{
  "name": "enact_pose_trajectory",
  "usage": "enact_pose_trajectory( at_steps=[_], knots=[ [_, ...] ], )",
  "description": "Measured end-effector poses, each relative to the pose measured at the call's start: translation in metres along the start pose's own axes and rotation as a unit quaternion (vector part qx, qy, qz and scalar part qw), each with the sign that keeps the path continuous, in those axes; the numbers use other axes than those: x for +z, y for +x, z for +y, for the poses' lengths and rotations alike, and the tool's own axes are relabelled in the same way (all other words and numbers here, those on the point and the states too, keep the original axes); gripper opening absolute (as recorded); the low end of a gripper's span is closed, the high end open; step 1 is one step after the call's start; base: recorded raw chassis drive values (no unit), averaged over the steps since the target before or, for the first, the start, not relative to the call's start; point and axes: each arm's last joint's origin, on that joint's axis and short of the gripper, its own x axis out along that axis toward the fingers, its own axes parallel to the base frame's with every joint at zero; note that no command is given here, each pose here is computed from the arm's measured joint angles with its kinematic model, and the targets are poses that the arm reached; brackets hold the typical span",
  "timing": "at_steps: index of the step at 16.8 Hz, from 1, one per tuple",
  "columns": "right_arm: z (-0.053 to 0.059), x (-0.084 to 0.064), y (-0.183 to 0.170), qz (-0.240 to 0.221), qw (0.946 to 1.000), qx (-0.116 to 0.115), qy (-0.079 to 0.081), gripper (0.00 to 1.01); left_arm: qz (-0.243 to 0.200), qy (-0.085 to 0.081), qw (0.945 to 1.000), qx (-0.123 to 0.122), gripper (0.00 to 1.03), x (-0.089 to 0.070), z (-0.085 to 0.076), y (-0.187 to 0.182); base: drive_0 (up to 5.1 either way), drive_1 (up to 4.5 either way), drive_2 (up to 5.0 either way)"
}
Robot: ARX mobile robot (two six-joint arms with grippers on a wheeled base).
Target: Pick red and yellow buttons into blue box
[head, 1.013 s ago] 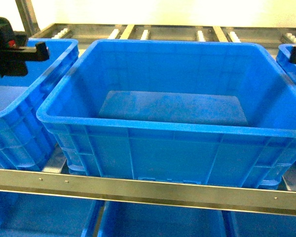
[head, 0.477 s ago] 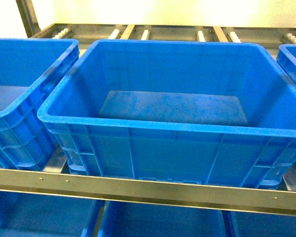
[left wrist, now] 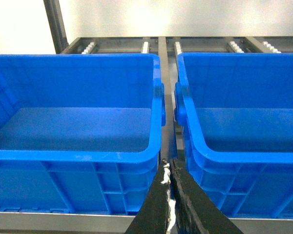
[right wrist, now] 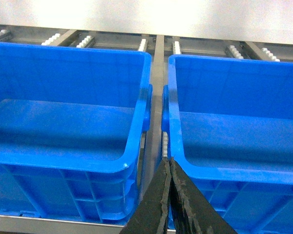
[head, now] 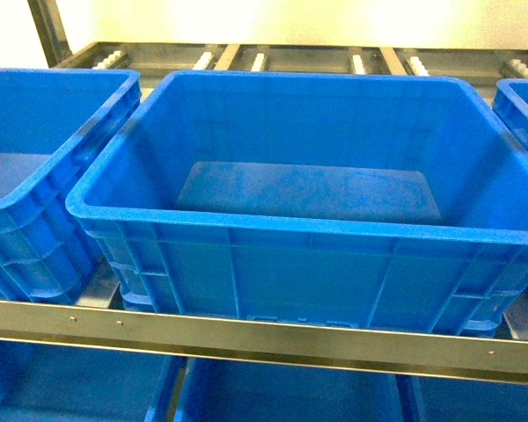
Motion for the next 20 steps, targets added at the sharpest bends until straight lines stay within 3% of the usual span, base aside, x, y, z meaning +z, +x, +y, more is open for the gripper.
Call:
enact_pose_trajectory(
  at_steps=[20],
  knots=[
    [0.000, 0.007, -0.054, -0.013, 0.9999, 0.000, 0.000, 0.02, -0.017, 0.000, 0.9999, 0.000, 0.02, 0.008, 0.000, -0.048, 0.0, 0.00, 0.0]
  ],
)
